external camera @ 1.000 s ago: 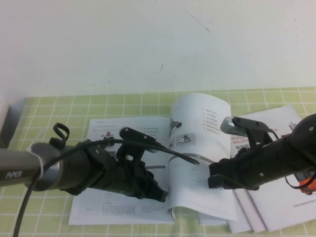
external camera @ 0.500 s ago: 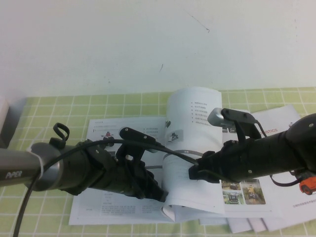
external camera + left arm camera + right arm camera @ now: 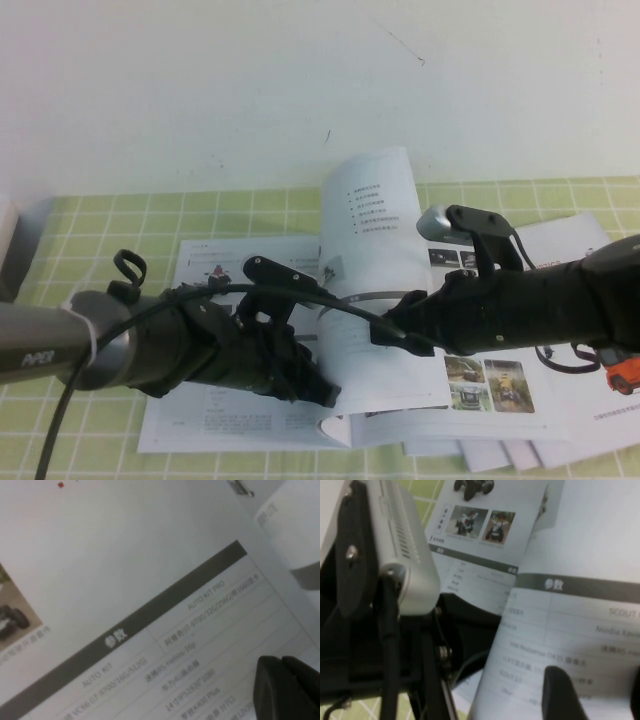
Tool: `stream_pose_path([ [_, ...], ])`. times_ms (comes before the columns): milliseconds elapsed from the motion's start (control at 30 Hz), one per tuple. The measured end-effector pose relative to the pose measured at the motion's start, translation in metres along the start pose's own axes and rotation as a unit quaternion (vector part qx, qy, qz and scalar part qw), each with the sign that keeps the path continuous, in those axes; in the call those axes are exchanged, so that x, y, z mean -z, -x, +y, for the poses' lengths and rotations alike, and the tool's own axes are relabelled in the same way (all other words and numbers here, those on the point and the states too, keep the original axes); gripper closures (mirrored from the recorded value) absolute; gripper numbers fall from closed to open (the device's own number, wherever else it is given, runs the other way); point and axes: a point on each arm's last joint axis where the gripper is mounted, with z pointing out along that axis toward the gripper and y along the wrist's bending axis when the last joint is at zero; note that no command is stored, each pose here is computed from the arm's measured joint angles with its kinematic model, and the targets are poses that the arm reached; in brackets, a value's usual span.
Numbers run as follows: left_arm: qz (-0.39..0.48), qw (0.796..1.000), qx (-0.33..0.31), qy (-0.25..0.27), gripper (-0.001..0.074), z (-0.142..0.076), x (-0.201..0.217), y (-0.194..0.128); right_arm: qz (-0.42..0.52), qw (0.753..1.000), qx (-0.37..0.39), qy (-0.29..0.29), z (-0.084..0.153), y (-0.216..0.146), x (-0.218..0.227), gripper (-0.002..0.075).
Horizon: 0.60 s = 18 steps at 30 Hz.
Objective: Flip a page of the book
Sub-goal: Open the closed book
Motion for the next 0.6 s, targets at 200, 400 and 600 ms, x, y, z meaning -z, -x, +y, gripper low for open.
stream_pose_path([
  [200, -0.049, 0.998, -0.006, 0.033, 0.0739, 0.002, 0.018, 0.015, 0.001, 1.000, 0.010, 0.005, 0.001, 0.000, 0.000, 0.0455],
  [400, -0.085, 0.995, -0.011, 0.047, 0.0739, 0.001, 0.036, 0.025, -0.002, 1.000, 0.014, 0.018, 0.003, 0.000, -0.001, 0.0465],
  [600, -0.088, 0.995, -0.012, 0.048, 0.0739, 0.001, 0.037, 0.026, -0.003, 0.999, 0.022, 0.031, 0.005, 0.000, -0.001, 0.0471],
])
